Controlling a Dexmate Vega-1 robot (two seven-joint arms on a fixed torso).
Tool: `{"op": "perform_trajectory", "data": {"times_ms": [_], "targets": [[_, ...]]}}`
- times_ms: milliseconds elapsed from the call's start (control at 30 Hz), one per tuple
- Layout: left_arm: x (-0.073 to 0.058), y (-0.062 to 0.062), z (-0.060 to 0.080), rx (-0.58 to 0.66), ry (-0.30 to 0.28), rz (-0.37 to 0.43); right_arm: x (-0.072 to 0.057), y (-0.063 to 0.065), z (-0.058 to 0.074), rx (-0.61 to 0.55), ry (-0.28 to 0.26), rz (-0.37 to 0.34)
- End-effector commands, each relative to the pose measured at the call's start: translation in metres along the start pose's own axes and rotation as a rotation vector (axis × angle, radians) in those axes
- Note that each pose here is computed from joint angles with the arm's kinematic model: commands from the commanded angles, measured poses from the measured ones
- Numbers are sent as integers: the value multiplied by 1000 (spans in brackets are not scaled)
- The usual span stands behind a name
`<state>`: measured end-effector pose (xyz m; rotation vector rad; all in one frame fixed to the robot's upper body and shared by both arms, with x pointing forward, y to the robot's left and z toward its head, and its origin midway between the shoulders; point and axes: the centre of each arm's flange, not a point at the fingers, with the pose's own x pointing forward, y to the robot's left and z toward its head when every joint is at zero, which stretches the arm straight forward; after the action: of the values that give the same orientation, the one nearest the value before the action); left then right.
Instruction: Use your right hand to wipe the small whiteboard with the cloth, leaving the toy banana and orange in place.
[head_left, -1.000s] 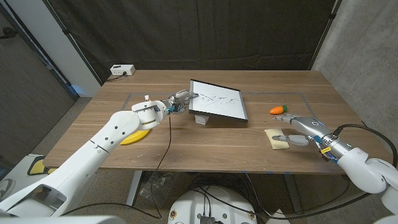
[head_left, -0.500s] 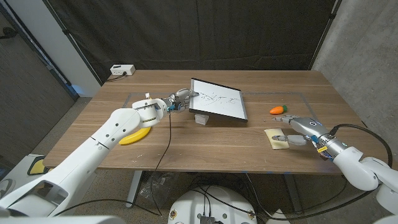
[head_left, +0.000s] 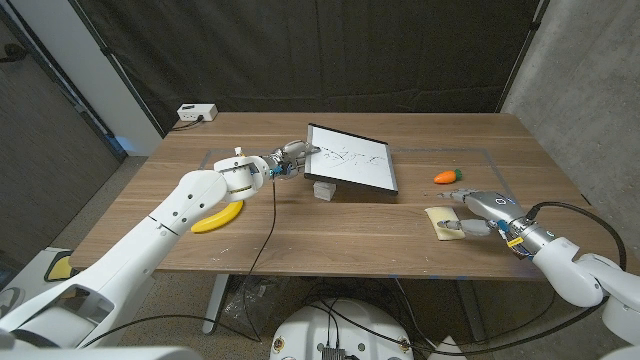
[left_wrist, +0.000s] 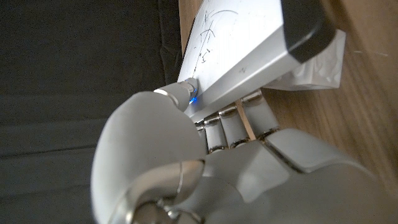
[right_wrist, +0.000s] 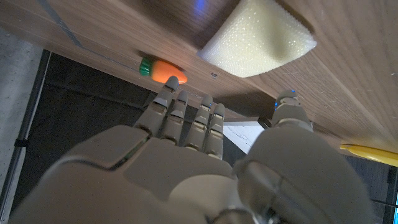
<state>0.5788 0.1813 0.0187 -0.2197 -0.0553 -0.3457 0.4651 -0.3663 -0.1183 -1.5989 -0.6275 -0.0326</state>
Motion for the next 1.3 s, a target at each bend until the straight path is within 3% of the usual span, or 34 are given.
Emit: {"op": "perform_trajectory", "data": {"times_ms": [33, 500, 933, 1300], "targets": [[-5, 0, -1, -7, 1, 11, -3, 9, -2, -30, -3, 15], [-6, -3, -2, 2, -2, 5, -9, 18, -7, -25, 9, 18], [-11, -1, -11, -28, 0, 5, -3, 25, -6, -35, -7, 41], [-13, 0, -10, -22, 5, 6, -1, 33, -11, -42, -13, 68]]}}
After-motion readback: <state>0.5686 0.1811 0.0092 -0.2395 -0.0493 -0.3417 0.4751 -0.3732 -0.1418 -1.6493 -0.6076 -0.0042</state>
